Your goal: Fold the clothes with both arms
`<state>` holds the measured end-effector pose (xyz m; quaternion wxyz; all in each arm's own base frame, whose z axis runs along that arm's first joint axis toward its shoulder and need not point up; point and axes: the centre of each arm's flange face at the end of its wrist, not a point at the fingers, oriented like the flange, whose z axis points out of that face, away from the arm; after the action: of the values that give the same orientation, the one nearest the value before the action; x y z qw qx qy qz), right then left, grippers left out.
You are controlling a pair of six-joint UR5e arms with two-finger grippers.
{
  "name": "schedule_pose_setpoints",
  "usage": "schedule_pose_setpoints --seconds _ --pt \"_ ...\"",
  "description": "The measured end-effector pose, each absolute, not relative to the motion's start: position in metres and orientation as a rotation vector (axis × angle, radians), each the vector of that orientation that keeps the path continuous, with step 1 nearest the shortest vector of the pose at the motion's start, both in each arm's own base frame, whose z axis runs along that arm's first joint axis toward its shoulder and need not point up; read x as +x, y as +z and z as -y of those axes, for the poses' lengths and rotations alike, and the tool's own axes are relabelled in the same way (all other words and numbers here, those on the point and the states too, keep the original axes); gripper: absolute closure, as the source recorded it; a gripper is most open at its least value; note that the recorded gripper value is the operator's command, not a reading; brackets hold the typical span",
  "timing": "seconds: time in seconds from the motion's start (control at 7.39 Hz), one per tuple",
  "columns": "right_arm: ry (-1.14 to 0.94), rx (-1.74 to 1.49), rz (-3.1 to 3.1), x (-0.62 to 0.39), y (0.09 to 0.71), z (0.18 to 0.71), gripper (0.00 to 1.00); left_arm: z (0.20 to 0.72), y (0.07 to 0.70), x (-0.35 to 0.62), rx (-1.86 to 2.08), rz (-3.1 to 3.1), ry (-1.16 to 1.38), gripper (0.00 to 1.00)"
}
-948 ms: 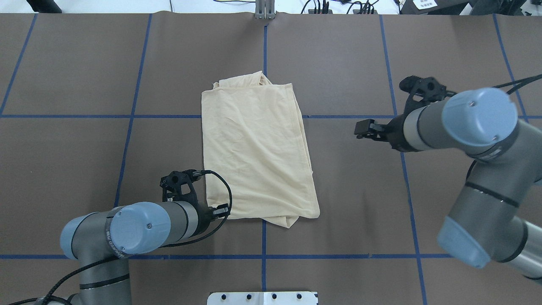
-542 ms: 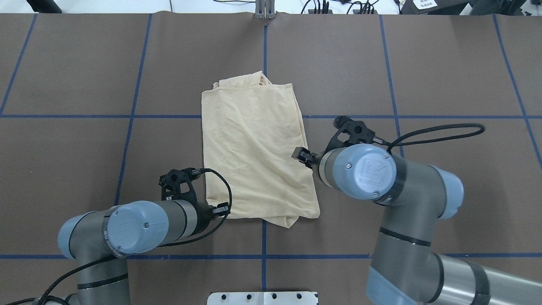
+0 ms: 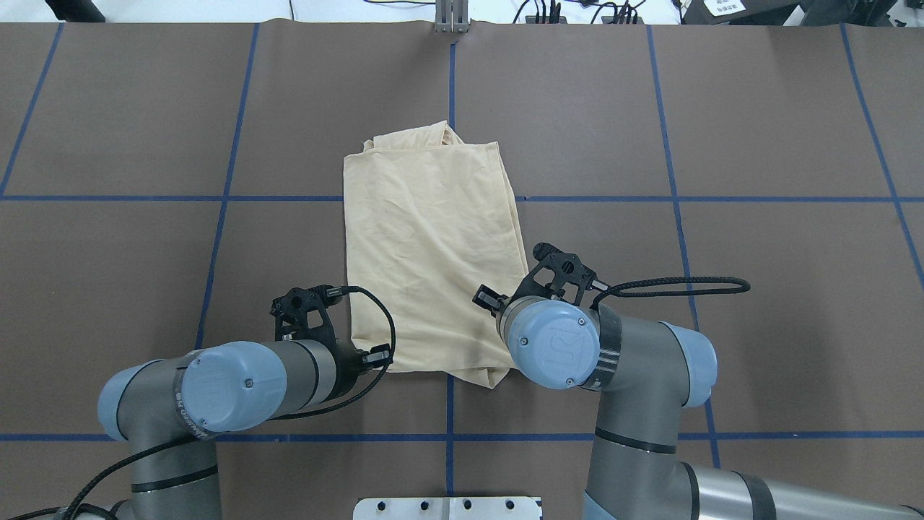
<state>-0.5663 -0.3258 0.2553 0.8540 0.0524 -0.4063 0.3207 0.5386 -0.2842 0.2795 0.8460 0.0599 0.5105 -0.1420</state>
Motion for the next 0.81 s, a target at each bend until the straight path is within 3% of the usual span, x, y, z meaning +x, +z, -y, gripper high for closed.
schedule_pose_setpoints --seconds 0.27,0.54,0.81 --pt "0.703 0.101 0.847 -0.576 0.26 0.316 0.25 0.284 0.279 0.539 0.126 -1.078 -0.299 1.0" --pt "0.705 0.101 0.827 -0.583 0.268 0.314 0.41 0.284 0.279 0.539 0.126 -1.078 -0.299 1.0" --pt "0.708 0.101 0.821 -0.593 0.265 0.317 0.43 0.284 0.278 0.538 0.127 -1.08 -0.299 1.0"
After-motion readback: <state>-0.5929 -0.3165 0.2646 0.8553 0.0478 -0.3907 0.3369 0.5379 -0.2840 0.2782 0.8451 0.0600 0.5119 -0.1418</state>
